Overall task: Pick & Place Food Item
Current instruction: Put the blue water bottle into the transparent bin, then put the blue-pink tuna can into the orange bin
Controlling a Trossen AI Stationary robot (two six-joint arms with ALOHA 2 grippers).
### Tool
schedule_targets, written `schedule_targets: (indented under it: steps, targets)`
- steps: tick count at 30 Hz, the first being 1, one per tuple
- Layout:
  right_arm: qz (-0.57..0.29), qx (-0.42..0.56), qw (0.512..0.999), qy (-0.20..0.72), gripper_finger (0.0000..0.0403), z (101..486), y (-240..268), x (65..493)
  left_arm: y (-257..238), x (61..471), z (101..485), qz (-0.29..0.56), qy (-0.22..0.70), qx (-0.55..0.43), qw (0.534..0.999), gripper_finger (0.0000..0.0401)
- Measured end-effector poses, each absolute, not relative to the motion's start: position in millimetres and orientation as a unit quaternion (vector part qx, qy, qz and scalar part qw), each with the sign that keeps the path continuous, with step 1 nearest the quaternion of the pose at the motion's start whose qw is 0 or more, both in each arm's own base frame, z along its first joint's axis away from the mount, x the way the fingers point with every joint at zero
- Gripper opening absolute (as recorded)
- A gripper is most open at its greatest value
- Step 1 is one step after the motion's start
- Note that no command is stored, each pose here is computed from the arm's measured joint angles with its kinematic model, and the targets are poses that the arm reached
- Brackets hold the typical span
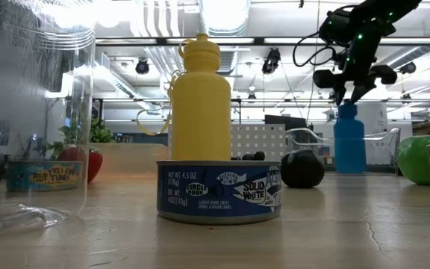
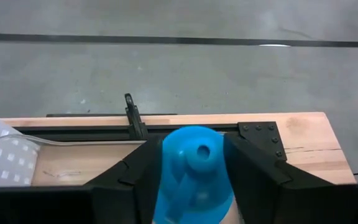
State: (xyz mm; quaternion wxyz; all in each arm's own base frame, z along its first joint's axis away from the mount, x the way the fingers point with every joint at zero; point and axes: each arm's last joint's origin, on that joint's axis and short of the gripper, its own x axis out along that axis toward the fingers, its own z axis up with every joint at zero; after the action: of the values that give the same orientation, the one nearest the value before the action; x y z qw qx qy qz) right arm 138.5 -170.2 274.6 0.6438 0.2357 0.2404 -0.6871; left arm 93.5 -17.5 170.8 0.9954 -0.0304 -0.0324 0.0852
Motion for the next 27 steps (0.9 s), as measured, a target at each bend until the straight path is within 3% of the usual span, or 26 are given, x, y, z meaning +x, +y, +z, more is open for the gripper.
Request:
schedule_targets:
  steps: [8,14,27]
  targets:
    - [-0.682,0.237,0.651,0.233,0.0209,285,-168,136,-17,94,171,0.085,-0.032,-0.031,0.995,0.0028]
    - [-0.652,0.255,0.688,0.192,0.0216,315,-156,129,-17,93,171,0.085,-0.032,-0.028,0.995,0.0028]
    - [-0.525,0.185,0.815,0.163,0.0175,351,-96,132,-17,94,171,0.086,-0.031,-0.014,0.996,0.0028]
